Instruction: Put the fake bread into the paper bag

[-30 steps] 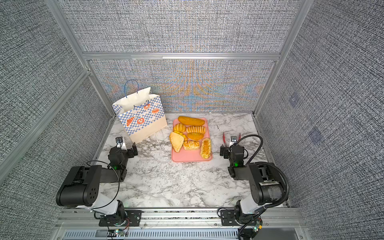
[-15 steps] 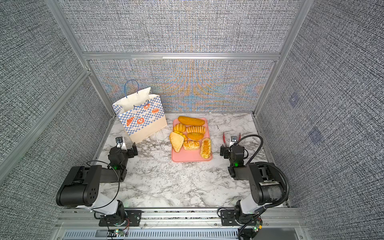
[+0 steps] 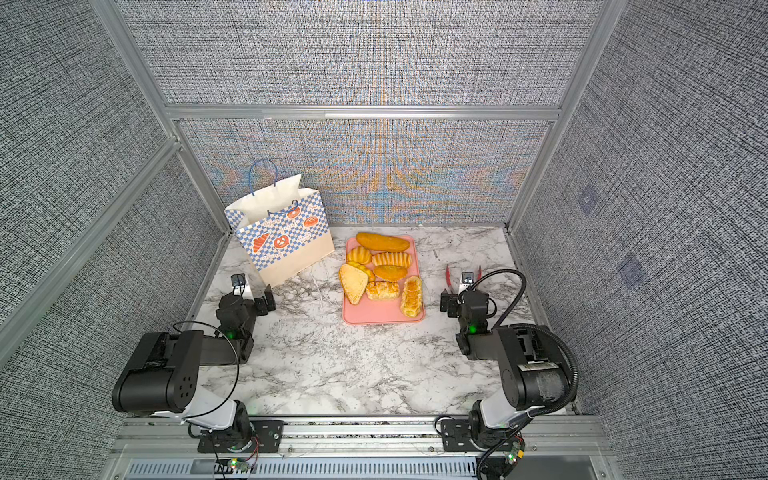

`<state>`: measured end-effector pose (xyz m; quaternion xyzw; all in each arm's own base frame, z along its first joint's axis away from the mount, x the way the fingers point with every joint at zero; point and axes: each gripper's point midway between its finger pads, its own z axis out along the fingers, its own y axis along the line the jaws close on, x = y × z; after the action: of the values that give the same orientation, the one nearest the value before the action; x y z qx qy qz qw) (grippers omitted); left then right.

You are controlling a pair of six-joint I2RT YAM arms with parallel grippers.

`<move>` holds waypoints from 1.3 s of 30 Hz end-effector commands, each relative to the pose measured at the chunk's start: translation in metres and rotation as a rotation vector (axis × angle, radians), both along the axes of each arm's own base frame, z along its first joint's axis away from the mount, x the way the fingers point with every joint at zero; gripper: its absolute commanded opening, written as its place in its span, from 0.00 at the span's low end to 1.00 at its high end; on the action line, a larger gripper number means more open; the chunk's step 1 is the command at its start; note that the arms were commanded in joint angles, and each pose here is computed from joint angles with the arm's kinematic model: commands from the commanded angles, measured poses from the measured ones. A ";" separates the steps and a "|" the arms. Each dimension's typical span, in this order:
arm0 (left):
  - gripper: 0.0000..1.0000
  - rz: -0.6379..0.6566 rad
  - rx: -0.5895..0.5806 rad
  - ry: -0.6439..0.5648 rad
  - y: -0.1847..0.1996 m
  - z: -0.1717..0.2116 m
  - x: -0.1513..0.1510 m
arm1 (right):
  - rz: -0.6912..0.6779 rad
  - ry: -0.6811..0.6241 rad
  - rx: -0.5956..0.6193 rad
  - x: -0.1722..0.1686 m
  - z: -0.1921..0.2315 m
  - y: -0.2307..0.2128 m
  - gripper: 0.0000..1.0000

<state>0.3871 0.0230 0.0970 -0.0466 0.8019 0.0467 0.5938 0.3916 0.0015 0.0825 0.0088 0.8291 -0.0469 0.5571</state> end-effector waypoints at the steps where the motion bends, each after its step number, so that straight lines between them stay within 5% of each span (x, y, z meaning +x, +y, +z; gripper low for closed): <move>1: 0.98 -0.010 0.006 -0.019 -0.001 0.005 0.002 | 0.002 -0.037 0.002 0.002 0.009 0.001 0.99; 14: 0.98 0.116 -0.030 0.058 0.017 0.077 -0.008 | -0.007 -0.120 0.075 -0.029 0.087 0.001 0.99; 25: 0.98 0.231 -0.273 0.066 0.024 0.161 -0.036 | -0.129 0.005 0.412 -0.070 0.150 0.001 0.99; 29: 0.97 0.152 -0.283 0.110 0.013 0.199 -0.027 | 0.028 0.010 0.541 -0.079 0.165 0.033 0.92; 36: 0.97 -0.003 -0.225 0.192 0.006 0.264 0.008 | 0.441 0.283 0.747 -0.089 0.181 0.122 0.77; 39: 0.90 -0.055 -0.222 0.215 0.007 0.279 0.033 | 0.522 0.293 0.729 -0.092 0.186 0.151 0.77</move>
<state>0.4179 0.0422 0.3893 -0.1304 0.8274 -0.0301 0.5454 0.3156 0.1186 0.2612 0.0332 0.8417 0.3307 0.4254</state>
